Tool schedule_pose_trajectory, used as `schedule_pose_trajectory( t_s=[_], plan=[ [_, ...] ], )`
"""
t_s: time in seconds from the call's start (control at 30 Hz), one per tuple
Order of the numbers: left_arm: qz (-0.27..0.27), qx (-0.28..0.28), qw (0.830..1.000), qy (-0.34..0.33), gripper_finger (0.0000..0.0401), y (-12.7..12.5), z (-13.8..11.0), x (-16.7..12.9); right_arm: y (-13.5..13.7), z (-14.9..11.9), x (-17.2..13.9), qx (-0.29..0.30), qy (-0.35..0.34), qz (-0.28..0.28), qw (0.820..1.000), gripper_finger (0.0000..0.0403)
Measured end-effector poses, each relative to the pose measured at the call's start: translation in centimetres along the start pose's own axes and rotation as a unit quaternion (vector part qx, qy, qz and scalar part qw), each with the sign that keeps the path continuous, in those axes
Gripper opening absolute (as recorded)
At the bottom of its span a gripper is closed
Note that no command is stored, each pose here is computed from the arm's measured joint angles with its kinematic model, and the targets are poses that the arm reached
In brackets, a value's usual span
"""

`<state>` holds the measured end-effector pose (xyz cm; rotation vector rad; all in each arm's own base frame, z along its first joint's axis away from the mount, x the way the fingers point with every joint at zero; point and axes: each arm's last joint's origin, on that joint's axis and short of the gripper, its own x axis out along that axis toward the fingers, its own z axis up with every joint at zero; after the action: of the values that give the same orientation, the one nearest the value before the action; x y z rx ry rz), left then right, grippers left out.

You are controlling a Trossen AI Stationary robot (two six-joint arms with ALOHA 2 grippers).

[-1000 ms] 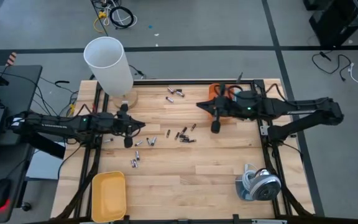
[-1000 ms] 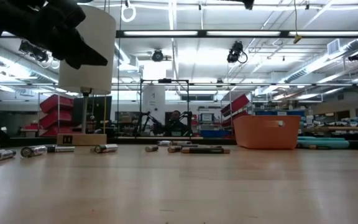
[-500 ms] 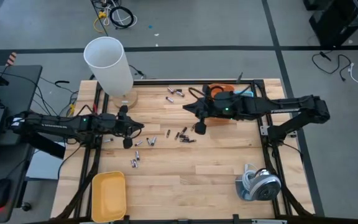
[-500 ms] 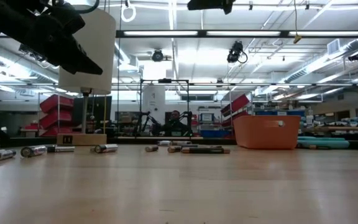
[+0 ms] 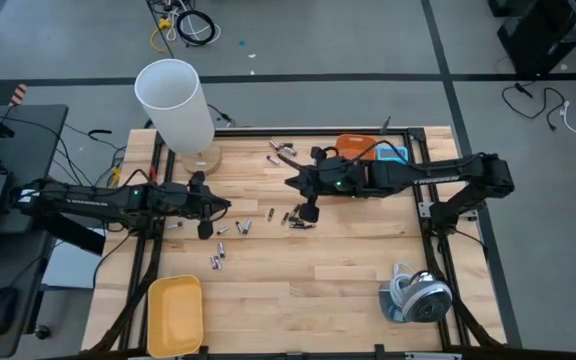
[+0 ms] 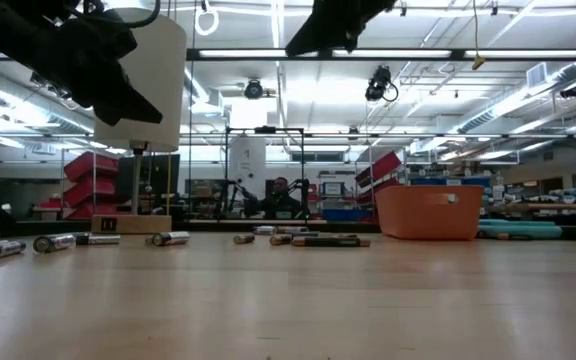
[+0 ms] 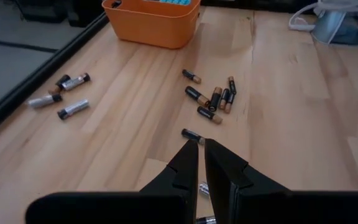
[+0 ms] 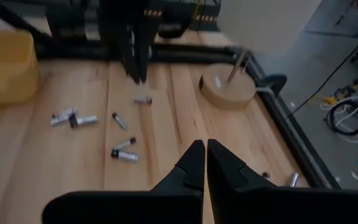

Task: Sort batteries
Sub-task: Put the black battery into the orange bin

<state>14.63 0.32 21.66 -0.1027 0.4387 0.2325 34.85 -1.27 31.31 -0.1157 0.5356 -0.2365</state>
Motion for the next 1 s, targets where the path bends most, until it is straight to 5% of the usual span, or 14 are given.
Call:
schedule_pose_trajectory(
  t_s=[0.57, 1.0],
  plan=[
    [-0.026, -0.004, 1.000, 0.001, 0.0030, -0.1, 0.0, -0.1, 3.3, -6.0, 6.2, -0.094, 0.179, 0.035, 0.979, 0.0007],
    [-0.025, -0.004, 1.000, 0.001, 0.0030, -0.1, 0.0, -0.1, 5.9, -10.1, 8.7, -0.145, 0.277, 0.113, 0.943, 0.0007]
  ],
)
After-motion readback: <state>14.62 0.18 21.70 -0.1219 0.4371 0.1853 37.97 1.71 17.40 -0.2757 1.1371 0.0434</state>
